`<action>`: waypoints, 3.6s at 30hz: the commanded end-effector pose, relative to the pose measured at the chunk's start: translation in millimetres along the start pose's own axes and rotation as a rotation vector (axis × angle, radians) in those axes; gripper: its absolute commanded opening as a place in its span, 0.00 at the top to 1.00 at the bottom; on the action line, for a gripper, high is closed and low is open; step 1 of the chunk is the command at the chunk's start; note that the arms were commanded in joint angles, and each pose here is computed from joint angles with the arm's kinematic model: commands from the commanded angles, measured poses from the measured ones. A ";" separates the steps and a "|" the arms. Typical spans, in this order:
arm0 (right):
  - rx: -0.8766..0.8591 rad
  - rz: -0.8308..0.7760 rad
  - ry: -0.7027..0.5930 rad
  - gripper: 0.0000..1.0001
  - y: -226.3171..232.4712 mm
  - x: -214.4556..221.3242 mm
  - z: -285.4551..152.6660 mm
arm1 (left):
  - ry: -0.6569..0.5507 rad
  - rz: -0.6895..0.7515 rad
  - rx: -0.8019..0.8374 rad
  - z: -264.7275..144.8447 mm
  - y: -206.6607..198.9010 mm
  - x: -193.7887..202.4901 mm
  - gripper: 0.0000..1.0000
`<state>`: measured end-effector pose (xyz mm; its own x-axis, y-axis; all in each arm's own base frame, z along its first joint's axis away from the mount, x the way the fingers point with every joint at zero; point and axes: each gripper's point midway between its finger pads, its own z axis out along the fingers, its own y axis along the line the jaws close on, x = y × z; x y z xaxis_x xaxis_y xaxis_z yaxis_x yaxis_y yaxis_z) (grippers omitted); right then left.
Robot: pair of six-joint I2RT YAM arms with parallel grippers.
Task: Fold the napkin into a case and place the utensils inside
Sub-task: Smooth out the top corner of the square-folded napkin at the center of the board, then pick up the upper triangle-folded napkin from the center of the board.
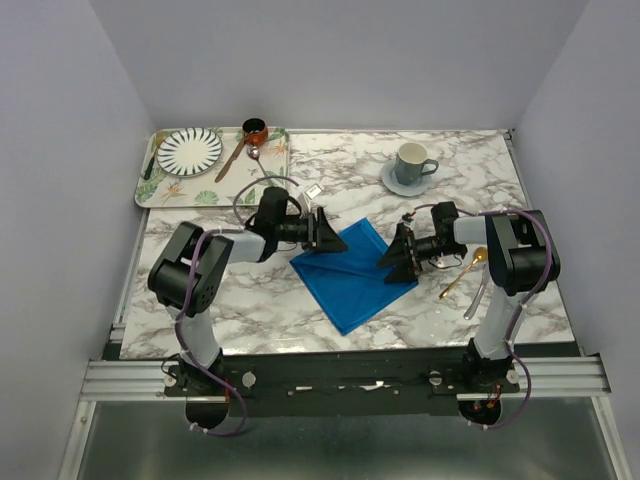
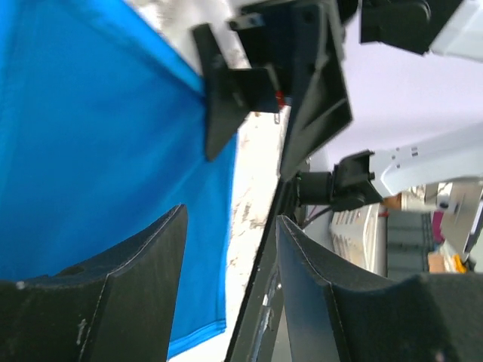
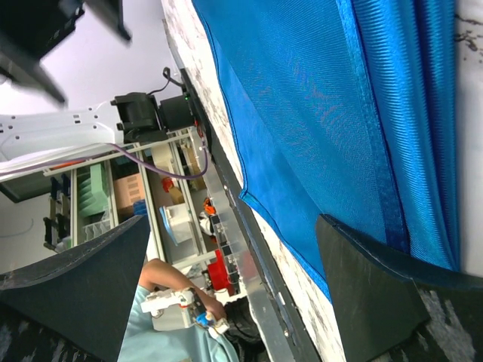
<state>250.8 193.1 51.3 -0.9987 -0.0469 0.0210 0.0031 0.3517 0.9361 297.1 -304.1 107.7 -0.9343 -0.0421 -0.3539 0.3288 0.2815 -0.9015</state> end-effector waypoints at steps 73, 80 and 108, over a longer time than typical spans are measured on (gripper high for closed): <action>0.572 -0.311 -0.030 0.34 -8.9 -27.7 -52.4 | 0.762 0.704 -0.768 -62.9 99.8 97.5 0.76; 0.570 -0.351 0.026 0.30 -15.4 -27.1 -52.3 | 0.745 0.582 -0.590 -49.4 41.5 137.0 0.68; 0.386 -0.071 0.091 0.19 -23.6 22.5 -66.0 | 0.589 1.215 0.018 85.3 -18.4 18.5 0.28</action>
<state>247.4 119.0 50.4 -0.9708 -0.2210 -0.0932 -0.2250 0.7045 0.6731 299.3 -371.5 116.0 -0.1107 0.6274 -0.7708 0.9907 0.0083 -0.1356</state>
